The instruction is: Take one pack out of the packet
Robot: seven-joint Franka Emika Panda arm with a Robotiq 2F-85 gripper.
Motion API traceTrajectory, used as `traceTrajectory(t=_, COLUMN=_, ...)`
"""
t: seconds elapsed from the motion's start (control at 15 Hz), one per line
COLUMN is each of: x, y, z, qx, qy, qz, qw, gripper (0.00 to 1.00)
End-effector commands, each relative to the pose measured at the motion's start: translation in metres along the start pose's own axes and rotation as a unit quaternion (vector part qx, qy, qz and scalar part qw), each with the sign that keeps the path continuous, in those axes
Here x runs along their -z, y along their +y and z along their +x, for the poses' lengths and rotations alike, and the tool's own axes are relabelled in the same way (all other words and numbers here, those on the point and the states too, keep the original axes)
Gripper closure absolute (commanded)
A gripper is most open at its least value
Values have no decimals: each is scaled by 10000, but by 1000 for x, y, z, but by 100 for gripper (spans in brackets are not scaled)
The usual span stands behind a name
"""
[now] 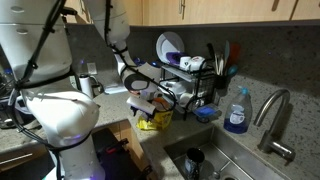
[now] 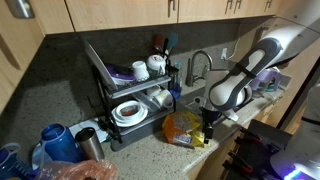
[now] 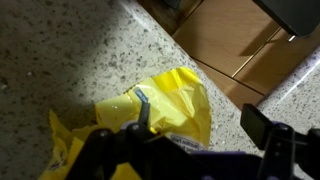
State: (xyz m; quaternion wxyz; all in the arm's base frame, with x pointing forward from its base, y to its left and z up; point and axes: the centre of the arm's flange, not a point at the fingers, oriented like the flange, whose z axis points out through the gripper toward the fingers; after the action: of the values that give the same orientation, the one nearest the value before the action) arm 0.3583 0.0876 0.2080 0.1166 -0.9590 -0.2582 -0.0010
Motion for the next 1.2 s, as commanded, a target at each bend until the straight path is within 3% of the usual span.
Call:
traceTrajectory(t=0.0, x=-7, y=8, z=12, qx=-145, qy=197, qz=-325, qw=9992, gripper=8)
traceTrajectory(t=0.27, x=3, y=30, z=20, qx=-334, qy=401, qz=-455, qw=9976, gripper=5)
traceTrajectory(t=0.47, x=-2, y=36, z=19, qx=-442, qy=389, qz=-460, qw=9972, gripper=8)
traceTrajectory(t=0.87, x=-16, y=19, z=27, qx=-292, qy=297, qz=-450, qw=9981, gripper=13)
traceTrajectory(t=1.13, x=-14, y=15, z=40, qx=-249, qy=471, qz=-660, qw=9964, gripper=18)
